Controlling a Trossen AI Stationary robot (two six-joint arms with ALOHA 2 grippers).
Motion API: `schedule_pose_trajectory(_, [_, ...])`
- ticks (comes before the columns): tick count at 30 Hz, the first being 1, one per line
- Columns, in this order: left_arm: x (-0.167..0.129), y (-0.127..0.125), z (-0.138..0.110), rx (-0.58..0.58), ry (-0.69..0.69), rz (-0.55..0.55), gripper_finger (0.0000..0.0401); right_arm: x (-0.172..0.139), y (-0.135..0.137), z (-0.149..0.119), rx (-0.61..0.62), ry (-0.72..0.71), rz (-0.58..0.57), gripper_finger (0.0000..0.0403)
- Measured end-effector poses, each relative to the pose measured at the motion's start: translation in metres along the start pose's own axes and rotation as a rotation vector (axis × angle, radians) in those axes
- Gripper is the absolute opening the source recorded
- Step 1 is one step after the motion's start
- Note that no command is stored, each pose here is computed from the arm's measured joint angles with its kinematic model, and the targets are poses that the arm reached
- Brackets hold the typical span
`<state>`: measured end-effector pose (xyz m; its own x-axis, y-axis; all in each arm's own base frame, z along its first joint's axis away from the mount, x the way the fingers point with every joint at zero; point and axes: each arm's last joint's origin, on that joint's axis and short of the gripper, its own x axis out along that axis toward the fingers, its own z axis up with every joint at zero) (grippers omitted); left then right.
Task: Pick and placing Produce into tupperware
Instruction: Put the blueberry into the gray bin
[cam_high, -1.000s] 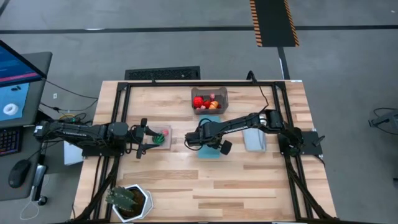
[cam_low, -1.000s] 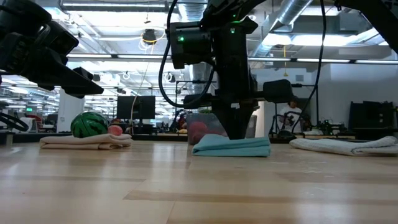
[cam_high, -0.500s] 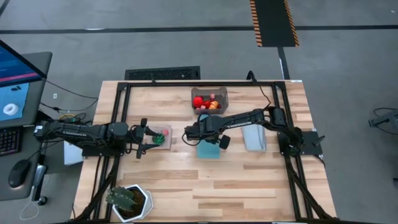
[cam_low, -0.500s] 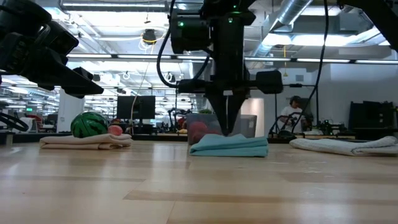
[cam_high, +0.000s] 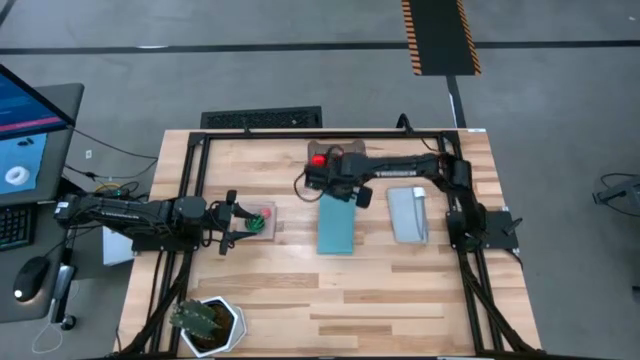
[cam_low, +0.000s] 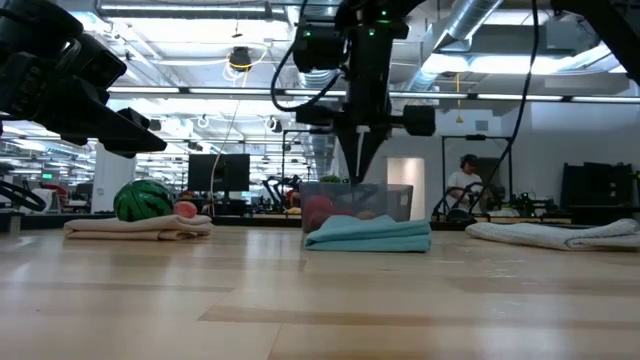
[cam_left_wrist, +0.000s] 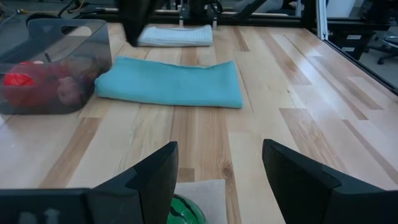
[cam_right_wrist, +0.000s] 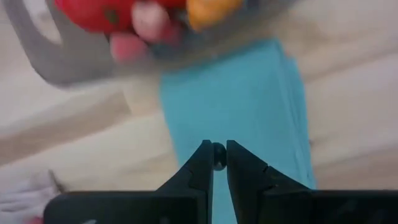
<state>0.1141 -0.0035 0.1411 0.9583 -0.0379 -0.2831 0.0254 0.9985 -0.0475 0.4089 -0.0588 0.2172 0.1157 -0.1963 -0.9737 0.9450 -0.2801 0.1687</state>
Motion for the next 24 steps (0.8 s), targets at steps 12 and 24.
schedule_pose_trajectory(12, [0.0,0.0,0.0,0.0,0.0,0.0,0.0224,-0.03,0.003,0.081,-0.054,-0.008,0.13,0.0059])
schedule_pose_trajectory(24, [0.0,0.0,0.0,0.0,0.0,0.0,0.0224,-0.009,-0.002,0.129,-0.195,0.108,0.087,0.0102])
